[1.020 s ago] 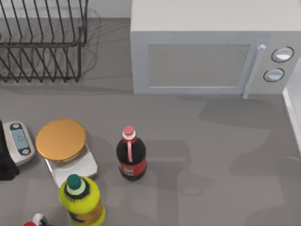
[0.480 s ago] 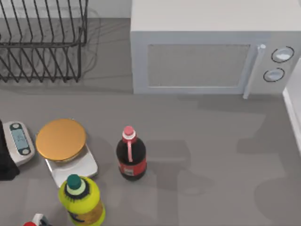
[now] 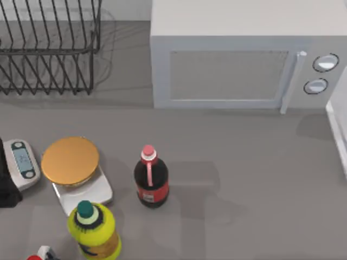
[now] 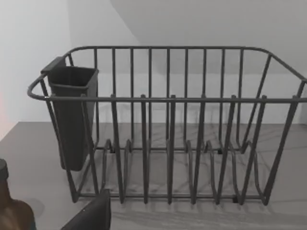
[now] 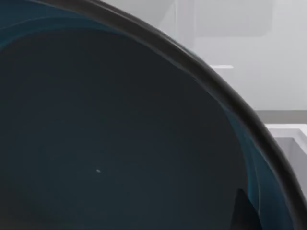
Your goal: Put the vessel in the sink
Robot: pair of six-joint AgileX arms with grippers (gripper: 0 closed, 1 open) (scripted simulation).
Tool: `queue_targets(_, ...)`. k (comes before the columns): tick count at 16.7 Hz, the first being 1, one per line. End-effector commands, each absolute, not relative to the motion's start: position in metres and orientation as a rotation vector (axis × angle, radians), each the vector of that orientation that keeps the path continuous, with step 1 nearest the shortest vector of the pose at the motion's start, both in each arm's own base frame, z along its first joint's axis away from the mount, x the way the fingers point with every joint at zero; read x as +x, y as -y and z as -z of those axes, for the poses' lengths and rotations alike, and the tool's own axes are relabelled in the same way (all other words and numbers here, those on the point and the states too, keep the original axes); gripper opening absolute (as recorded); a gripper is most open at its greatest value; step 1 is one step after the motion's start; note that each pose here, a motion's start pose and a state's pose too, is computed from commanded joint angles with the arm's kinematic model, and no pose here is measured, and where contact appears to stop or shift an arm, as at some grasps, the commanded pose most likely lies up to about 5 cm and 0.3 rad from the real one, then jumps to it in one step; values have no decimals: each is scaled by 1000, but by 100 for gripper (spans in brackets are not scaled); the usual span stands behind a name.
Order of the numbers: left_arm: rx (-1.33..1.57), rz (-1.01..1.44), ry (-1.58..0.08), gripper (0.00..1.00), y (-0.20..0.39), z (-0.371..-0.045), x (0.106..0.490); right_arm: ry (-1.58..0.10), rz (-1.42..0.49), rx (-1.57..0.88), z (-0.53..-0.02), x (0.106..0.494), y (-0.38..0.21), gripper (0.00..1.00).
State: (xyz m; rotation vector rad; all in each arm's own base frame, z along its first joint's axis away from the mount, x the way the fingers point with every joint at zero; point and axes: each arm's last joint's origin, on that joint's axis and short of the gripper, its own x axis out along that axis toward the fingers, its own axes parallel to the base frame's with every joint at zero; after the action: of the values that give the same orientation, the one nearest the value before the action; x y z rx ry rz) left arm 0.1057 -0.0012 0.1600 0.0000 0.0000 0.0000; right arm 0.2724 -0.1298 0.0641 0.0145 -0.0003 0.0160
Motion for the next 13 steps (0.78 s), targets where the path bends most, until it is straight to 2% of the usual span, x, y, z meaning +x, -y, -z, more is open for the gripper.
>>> queue_targets(6, 0, 0, 0, 100, 1, -160, 106, 0, 10, 0, -59, 267, 136, 0)
queue_targets(13, 0, 0, 0, 100, 1, -160, 106, 0, 10, 0, -59, 267, 136, 53)
